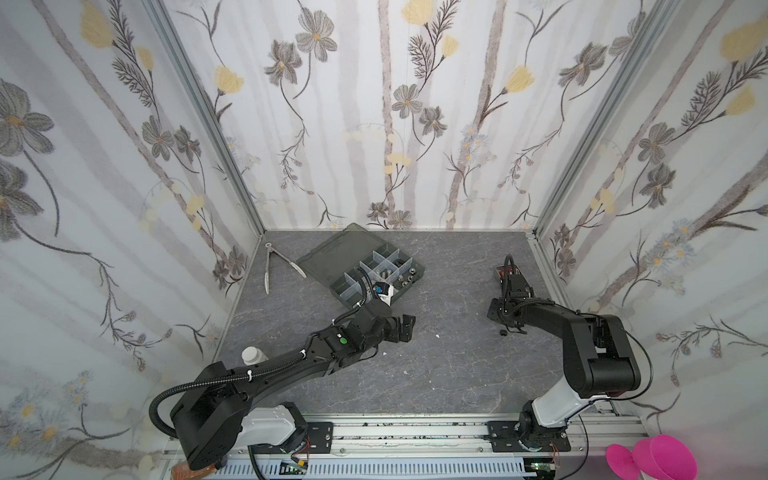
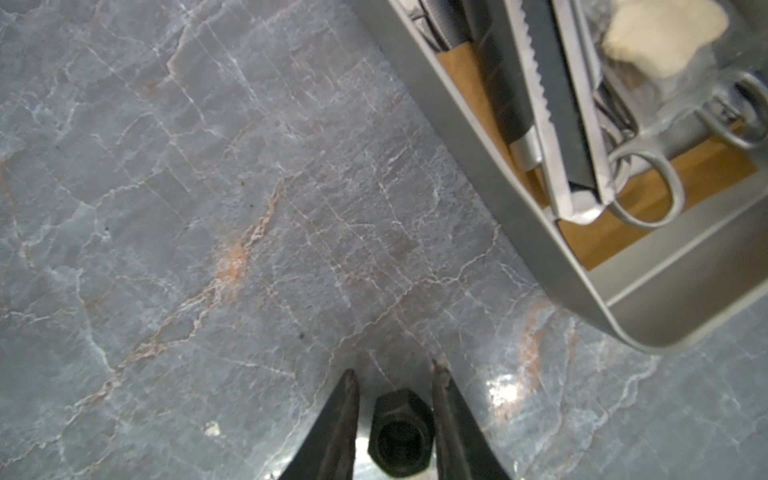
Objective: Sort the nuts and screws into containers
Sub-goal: 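Lower the right gripper onto a black hex nut near the tool tray and close, then carry the black hex nut over the organizer with the right gripper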
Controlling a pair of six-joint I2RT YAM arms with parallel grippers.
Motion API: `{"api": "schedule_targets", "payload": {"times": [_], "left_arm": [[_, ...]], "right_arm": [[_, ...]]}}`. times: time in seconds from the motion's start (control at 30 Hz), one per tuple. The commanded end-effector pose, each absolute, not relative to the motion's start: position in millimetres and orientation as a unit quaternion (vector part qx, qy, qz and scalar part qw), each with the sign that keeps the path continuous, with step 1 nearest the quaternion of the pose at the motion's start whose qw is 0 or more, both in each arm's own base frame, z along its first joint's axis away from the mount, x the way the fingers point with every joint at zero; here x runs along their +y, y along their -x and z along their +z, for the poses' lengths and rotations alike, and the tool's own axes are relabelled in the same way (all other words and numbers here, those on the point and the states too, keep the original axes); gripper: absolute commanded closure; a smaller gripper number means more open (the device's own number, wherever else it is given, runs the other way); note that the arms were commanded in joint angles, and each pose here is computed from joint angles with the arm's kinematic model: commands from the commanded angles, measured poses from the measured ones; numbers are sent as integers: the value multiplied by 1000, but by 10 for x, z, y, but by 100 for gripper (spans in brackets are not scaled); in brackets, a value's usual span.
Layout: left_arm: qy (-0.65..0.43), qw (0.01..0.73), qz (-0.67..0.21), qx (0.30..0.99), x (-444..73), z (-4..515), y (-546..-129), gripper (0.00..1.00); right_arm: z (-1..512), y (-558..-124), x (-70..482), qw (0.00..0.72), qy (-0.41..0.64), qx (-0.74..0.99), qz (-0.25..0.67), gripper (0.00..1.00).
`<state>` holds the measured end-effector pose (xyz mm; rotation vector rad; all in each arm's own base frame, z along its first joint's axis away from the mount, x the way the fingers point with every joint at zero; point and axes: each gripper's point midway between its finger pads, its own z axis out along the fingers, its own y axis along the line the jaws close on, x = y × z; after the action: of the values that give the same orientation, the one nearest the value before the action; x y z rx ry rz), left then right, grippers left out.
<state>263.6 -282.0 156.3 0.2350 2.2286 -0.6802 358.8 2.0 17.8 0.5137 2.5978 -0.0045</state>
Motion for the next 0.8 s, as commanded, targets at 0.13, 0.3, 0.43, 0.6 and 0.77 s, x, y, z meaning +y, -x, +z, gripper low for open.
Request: {"api": "schedule_targets", "payload": {"times": [0.13, 0.3, 0.43, 0.6, 0.77], "left_arm": [[-84, 397, -267, 874, -2804, 1612, -2663, 1], [-80, 410, -267, 868, -2720, 1735, -2636, 1], [-58, 436, -259, 860, -2527, 1884, -2616, 1], [-28, 469, -250, 847, -2224, 2080, -2537, 1], [-3, 489, -231, 841, -1902, 2184, -2428, 0]], "right_arm": [[253, -3570, 82, 246, -183, 952, 13, 83], [498, -3663, 336, 272, -156, 949, 32, 86], [687, -3787, 868, 282, -100, 952, 57, 86], [853, -3946, 1785, 285, -26, 952, 111, 86], [1031, -4071, 2764, 284, 49, 944, 163, 86]]}}
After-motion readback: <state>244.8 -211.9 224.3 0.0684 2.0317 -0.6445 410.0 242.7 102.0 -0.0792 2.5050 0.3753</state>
